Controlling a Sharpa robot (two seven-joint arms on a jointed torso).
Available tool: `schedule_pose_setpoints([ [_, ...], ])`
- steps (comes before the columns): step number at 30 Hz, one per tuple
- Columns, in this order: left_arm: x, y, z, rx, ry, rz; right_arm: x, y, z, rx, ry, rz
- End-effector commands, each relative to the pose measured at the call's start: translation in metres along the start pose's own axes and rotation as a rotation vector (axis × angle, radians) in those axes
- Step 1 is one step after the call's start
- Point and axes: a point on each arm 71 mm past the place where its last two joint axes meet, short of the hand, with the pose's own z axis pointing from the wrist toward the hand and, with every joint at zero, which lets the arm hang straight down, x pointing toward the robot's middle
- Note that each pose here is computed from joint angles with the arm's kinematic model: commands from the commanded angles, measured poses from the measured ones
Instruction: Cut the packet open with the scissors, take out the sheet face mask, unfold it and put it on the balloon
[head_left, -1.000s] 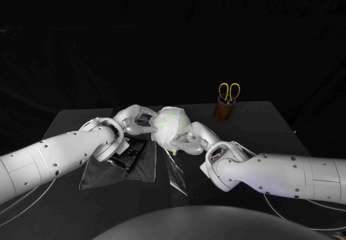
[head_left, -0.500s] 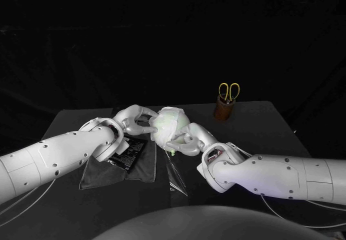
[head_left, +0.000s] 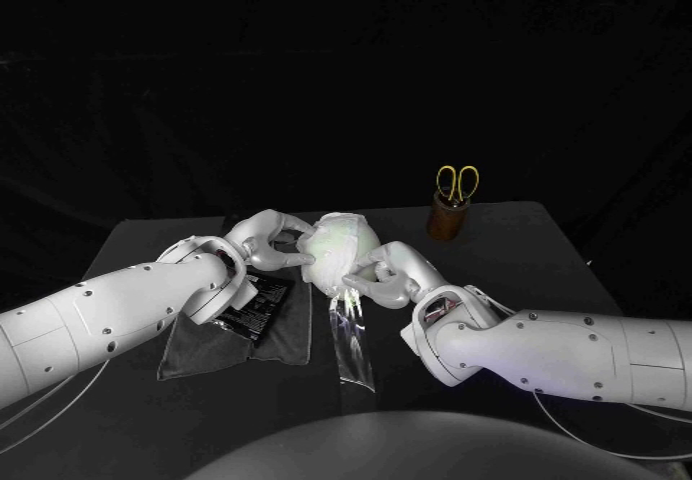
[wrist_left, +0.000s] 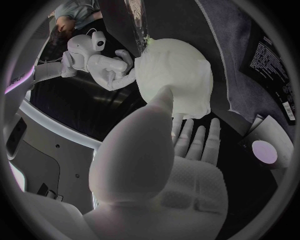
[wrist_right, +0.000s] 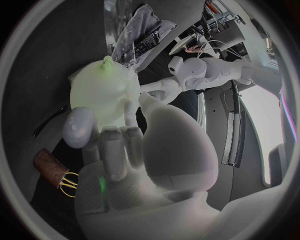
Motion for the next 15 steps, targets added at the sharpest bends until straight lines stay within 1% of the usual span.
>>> schedule_pose_setpoints([
  [1,-0.0003,-0.0045,-0.0008,0.042,-0.01,-0.035,-0.008,0.006,-0.006,-0.088,0.003,0.042],
  [4,-0.0029,-0.0062,-0.0036,0.067,-0.029,-0.057,-0.016,0.005,-0.013,-0.13,0.029,0.053],
  [7,-0.0058,-0.0076,-0.0075,0.087,-0.044,-0.078,-0.021,0.003,-0.019,-0.18,0.068,0.057],
  [10,-0.0087,-0.0088,-0.012,0.099,-0.057,-0.102,-0.026,0.002,-0.023,-0.255,0.119,0.026],
  [11,-0.0092,-0.009,-0.0129,0.1,-0.059,-0.107,-0.027,0.002,-0.023,-0.274,0.128,0.014],
  [13,-0.0104,-0.0093,-0.015,0.102,-0.062,-0.119,-0.03,0.002,-0.024,-0.338,0.151,-0.034],
  [15,-0.0111,-0.0093,-0.0163,0.101,-0.063,-0.128,-0.034,0.003,-0.024,-0.398,0.162,-0.088],
])
